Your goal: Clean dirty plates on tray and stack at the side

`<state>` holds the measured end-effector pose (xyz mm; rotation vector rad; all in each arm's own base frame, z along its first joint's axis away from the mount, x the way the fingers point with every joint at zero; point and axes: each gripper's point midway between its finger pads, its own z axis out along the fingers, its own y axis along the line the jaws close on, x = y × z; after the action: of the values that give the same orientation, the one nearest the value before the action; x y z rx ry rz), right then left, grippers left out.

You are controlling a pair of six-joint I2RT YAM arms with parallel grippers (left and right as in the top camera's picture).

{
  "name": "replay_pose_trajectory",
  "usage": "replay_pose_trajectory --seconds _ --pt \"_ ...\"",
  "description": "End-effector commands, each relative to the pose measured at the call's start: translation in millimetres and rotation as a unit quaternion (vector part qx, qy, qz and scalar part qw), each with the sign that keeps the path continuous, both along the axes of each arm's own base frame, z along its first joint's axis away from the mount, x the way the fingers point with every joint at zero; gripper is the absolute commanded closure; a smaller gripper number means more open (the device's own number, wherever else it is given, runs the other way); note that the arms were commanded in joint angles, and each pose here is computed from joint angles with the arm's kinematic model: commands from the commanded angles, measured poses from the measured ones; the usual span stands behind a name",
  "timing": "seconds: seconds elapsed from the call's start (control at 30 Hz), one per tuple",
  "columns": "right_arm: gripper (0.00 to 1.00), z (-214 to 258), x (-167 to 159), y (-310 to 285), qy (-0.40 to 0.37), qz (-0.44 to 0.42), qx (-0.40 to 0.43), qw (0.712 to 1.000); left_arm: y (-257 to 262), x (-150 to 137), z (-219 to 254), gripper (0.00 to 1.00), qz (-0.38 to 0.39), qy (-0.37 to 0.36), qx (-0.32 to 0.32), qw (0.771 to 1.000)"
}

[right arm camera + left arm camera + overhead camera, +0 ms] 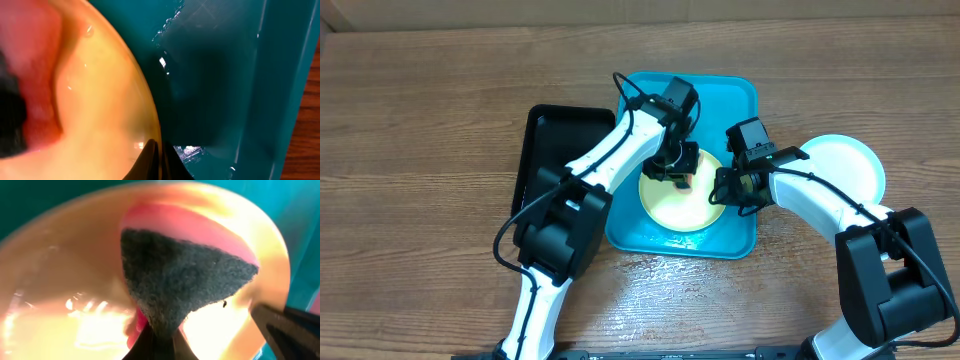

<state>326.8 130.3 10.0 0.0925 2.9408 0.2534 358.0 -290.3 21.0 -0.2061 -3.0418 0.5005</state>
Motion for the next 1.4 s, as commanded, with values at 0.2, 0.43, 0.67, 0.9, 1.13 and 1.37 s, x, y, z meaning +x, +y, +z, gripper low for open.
replay_pose_trajectory --seconds 0.2,0.43,0.67,0.9,1.13,1.37 --pt "0.96 -4.4 -4.1 -1.1 0.006 0.015 -0.011 1.000 48.5 -16.8 7.0 0.96 0.063 0.048 0.089 0.993" --pt "0.96 -5.0 -5.9 -3.0 0.009 0.015 -0.016 1.000 83.8 2.5 112.3 0.96 0.088 -0.058 0.042 0.994" --pt "0.96 -4.9 -5.6 -2.9 0.009 0.015 -0.016 1.000 177.4 13.2 189.6 0.96 0.182 -0.159 0.080 0.967" --pt "0.96 -4.7 -4.8 -2.5 0.007 0.015 -0.015 1.000 260.6 -1.9 132.1 0.96 0.240 -0.089 0.197 0.947" --pt "0.96 -4.7 -4.9 -2.6 0.007 0.015 -0.015 1.000 244.4 -1.4 46.5 0.96 0.197 -0.041 0.165 0.965" --pt "0.96 -4.8 -5.0 -2.6 0.008 0.015 -0.015 1.000 244.3 -15.2 -9.6 0.96 0.183 0.036 0.186 0.965"
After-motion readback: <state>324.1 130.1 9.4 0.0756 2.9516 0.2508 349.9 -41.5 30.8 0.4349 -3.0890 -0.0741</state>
